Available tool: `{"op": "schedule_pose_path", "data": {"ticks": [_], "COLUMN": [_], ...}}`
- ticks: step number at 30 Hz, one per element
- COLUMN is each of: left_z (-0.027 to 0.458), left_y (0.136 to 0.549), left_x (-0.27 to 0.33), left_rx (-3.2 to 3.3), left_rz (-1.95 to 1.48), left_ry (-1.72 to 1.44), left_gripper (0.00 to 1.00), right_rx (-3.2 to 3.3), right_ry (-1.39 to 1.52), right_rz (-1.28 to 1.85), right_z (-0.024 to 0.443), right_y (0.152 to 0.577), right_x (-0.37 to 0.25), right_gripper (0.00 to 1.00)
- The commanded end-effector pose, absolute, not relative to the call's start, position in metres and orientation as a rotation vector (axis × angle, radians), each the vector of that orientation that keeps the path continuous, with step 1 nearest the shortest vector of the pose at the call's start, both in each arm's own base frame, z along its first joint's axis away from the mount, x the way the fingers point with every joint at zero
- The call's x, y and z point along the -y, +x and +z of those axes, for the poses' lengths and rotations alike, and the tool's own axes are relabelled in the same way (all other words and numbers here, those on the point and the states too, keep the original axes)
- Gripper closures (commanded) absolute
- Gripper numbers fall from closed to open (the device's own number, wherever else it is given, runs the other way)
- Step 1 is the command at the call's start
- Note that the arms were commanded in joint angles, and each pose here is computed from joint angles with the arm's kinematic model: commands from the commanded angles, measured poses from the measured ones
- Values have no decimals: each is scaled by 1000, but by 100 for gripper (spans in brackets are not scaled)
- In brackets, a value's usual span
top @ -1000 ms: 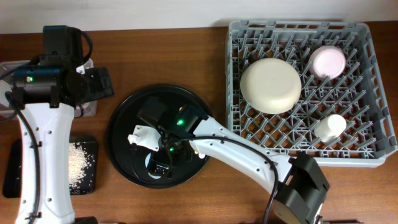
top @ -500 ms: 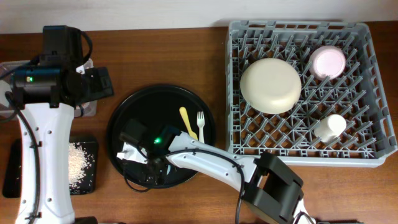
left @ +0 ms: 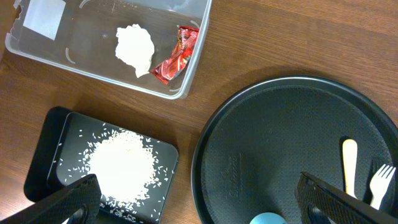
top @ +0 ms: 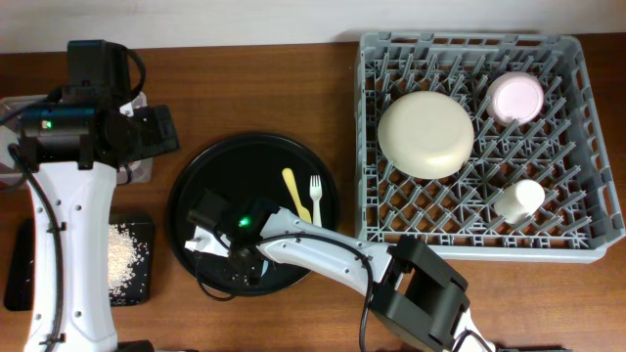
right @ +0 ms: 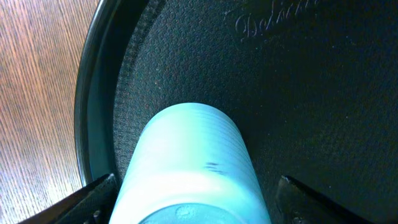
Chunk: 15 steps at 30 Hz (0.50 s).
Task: Sort waste into correct bins and load items into the dishwasher rack
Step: 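Grasp the light-blue cup with the right gripper and lift it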
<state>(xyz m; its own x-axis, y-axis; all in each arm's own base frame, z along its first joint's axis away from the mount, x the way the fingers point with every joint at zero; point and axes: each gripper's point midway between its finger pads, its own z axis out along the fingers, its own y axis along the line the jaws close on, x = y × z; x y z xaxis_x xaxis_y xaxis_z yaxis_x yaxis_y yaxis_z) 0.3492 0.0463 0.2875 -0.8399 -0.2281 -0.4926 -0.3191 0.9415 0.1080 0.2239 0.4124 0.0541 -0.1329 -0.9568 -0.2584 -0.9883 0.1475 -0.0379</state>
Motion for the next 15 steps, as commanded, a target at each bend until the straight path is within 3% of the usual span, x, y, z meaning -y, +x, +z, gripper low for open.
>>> {"op": "schedule_pose_path", "data": {"ticks": [1, 8, 15], "left_z": [291, 291, 291], "left_y": [349, 349, 349], "left_x": [-49, -49, -49], "left_rx": [-2591, -2591, -2591], "left_rz": [265, 264, 264], "left_ry": [-406, -405, -405], "left_gripper": [1, 1, 1], "right_rx": [-2221, -2284, -2347], "right_ry": [-1906, -1835, -1607], "right_rz": [184, 209, 300], "right_z": [48, 55, 126], "right_y": [225, 224, 251], "right_x": [-409, -408, -374], "right_gripper": [28, 47, 48]}}
